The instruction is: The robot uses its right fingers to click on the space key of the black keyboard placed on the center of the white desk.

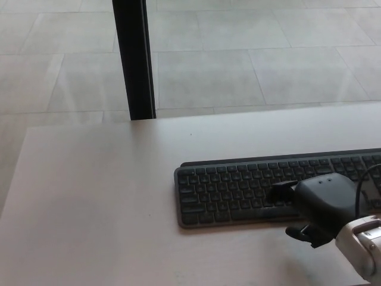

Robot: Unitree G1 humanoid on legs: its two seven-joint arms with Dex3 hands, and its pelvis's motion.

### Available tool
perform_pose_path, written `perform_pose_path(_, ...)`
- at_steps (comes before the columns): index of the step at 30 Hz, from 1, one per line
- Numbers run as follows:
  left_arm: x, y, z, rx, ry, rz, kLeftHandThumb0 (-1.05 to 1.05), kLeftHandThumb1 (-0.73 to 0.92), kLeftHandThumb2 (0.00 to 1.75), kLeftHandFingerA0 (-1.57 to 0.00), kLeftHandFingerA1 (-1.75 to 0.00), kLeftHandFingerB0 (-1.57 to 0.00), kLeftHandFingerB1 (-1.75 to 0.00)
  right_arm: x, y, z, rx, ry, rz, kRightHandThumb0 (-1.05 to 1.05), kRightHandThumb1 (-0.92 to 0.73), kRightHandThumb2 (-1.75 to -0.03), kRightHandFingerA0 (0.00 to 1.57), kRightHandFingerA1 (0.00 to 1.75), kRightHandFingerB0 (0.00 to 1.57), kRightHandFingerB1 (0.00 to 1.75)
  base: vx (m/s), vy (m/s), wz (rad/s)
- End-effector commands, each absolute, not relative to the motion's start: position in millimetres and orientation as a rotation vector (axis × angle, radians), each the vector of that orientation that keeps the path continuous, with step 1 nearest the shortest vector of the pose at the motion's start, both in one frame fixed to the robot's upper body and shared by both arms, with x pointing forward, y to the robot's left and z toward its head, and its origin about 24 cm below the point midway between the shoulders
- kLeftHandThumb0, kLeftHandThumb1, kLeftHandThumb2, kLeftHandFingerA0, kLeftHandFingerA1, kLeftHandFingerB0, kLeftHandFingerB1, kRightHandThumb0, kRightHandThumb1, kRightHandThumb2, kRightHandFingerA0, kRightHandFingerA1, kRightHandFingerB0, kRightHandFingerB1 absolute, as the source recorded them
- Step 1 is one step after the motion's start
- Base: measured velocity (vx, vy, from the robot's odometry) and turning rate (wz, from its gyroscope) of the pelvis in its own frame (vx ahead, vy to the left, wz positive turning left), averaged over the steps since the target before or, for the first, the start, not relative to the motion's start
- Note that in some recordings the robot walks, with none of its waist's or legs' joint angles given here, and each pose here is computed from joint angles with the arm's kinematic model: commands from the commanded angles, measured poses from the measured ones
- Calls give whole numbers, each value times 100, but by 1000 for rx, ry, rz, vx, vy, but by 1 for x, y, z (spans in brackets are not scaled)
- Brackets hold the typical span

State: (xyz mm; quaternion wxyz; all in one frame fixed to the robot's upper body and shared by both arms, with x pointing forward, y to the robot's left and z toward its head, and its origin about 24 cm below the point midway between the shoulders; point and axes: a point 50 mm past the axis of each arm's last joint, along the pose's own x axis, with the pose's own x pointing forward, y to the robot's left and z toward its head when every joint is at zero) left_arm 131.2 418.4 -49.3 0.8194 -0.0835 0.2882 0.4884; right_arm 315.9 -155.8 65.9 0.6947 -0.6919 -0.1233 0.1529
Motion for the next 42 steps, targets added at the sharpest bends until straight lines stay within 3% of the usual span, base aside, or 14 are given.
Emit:
perform_pose_path(1,131,427,-41,-177,592,1086,-48,64,57,-76,-71,-58,-55,315,-155,72,-1690,-385,364,-33,-56,-65,84,158,61,46,0,0,0)
perform_pose_path(20,135,426,-40,-166,576,1066,-48,66,60,-70,-70,-59,-57,303,-156,54,-1641,-362,410,-33,-56,-67,77,154,61,48,0,0,0)
perform_pose_path(42,139,425,-39,-162,579,1054,-48,67,59,-74,-71,-58,-55,316,-163,46,-1673,-258,395,-31,-57,-69,77,154,58,48,0,0,0)
